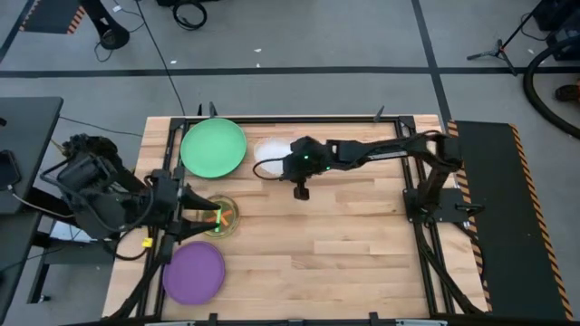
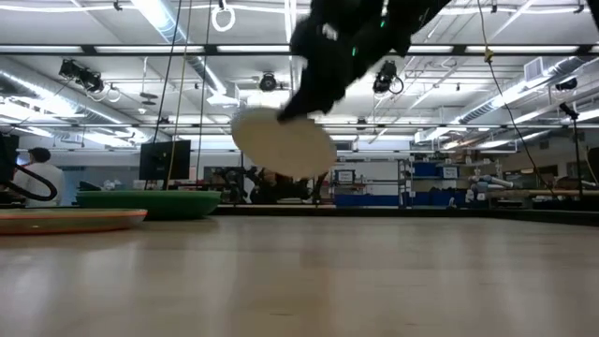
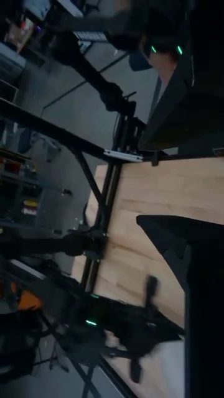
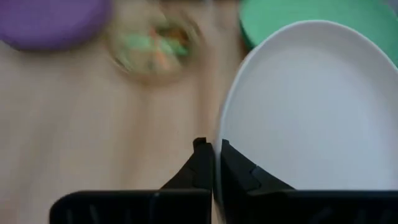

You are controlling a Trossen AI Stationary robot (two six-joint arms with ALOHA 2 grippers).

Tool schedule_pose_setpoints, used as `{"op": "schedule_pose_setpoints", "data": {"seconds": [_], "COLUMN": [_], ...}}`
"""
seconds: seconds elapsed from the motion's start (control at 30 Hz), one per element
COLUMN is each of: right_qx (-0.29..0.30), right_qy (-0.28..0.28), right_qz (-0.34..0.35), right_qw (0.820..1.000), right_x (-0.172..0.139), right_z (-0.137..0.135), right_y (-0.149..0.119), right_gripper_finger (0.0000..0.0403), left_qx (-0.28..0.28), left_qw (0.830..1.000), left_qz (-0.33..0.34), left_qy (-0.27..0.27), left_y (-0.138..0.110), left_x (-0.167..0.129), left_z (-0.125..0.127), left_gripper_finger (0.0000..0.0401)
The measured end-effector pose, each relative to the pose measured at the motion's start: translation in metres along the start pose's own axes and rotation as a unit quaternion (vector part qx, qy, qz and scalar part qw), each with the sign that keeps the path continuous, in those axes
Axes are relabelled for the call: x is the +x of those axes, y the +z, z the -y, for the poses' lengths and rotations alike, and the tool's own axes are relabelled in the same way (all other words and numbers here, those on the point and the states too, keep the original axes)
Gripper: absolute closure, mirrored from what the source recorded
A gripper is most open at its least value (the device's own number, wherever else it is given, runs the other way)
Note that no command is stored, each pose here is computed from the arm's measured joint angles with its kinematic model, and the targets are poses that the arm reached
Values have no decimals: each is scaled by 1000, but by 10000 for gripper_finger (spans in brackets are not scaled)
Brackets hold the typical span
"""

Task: Stack plastic plates
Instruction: Stack the white plate on top of the purple plate

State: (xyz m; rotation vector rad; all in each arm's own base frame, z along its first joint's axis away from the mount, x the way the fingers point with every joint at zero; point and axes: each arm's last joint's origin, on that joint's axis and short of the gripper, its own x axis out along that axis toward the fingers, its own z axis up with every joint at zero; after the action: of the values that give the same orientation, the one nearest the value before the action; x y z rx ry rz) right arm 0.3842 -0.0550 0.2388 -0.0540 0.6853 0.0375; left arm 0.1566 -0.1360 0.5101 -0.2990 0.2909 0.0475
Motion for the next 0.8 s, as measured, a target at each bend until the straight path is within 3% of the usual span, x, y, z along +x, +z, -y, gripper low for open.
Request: {"op": "schedule_pose_setpoints", "data": {"seconds": [0.23, 0.4, 0.53, 0.7, 0.8], "right_qx": [91, 118, 132, 153, 166], "right_qy": [164, 293, 369, 426, 433], "right_qz": [77, 112, 137, 137, 130], "right_qw": [979, 942, 910, 881, 876], "right_x": [-51, -75, -83, -91, -94], "right_z": [-34, -66, -93, -126, -141], "right_y": [31, 48, 60, 67, 67], "right_gripper_finger": [391, 391, 391, 391, 391], "left_qx": [14, 46, 59, 64, 75], "left_qw": [999, 995, 992, 991, 992], "left_qz": [-13, -23, -65, -84, -77], "left_qy": [27, 86, 91, 80, 67], "left_y": [-5, -16, -34, -61, -74], "left_x": [6, 21, 40, 78, 96], "left_z": [-1, -5, -9, -10, -11], "left_gripper_finger": [216, 216, 216, 216, 216]}}
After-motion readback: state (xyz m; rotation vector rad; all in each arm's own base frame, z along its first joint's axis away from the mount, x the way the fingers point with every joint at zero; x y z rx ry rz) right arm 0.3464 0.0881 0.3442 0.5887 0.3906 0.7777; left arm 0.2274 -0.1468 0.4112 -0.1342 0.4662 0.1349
